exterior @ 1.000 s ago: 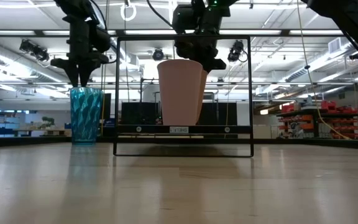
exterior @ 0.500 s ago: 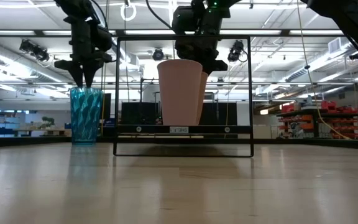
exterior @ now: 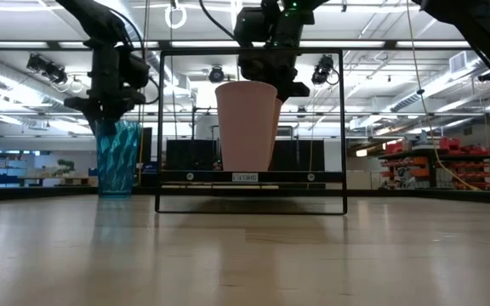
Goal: Stack small to large cups/mugs on shelf
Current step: Put the brown cup on the shelf, then put the blue cup on the shelf
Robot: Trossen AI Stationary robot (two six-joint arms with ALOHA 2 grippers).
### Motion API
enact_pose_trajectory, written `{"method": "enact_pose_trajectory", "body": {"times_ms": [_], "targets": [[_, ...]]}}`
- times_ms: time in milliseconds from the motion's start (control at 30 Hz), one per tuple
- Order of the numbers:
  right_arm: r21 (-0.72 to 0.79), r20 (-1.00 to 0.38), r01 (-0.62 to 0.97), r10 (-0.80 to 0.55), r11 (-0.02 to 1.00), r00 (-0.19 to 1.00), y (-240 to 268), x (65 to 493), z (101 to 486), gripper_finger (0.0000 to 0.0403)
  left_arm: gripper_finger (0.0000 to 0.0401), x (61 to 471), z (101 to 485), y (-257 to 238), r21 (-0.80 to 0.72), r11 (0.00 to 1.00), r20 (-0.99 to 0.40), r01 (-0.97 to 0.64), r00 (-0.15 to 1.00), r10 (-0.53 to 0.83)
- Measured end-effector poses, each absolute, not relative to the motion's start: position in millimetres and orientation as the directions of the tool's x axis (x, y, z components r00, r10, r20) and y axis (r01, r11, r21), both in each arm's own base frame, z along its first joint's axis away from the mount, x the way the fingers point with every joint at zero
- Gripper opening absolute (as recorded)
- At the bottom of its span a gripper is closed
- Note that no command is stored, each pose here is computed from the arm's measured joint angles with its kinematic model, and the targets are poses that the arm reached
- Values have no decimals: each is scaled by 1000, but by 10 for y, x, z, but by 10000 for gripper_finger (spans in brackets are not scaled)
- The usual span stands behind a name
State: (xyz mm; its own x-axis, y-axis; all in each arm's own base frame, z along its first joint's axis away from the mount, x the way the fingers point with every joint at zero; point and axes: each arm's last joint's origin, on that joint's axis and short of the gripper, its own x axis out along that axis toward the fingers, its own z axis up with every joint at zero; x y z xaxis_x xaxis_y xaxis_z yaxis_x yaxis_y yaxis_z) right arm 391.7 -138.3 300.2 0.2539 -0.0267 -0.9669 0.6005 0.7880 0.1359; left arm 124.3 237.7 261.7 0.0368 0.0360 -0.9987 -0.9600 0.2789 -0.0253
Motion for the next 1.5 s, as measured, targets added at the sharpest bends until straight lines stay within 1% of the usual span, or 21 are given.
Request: {"method": "enact_pose_trajectory", "body": {"times_ms": [200, 400, 500, 633, 1167, 1500], "targets": [[140, -970, 606, -15, 783, 244, -1378, 3905, 2999, 8, 132, 1262, 2653, 2404, -34, 277, -997, -960, 54, 64], [202, -960, 587, 39, 784, 279, -1363, 3927, 3005, 48, 107, 1264, 2671, 2410, -39, 274, -996, -961, 60, 68], [187, -962, 586, 25, 788, 273, -1339, 3935, 3003, 59, 96, 1265, 2672, 2410, -41, 274, -996, -961, 62, 68], [155, -963, 596, -14, 788, 270, -1345, 3942, 3004, 59, 86, 1264, 2672, 2410, -41, 273, -996, -961, 62, 68], [161, -963, 595, -7, 788, 270, -1360, 3935, 3004, 74, 68, 1265, 2672, 2411, -43, 257, -996, -966, 63, 68], [162, -961, 591, -10, 790, 276, -1358, 3900, 3070, 76, 36, 1270, 2673, 2420, -45, 257, -995, -965, 67, 77]]}}
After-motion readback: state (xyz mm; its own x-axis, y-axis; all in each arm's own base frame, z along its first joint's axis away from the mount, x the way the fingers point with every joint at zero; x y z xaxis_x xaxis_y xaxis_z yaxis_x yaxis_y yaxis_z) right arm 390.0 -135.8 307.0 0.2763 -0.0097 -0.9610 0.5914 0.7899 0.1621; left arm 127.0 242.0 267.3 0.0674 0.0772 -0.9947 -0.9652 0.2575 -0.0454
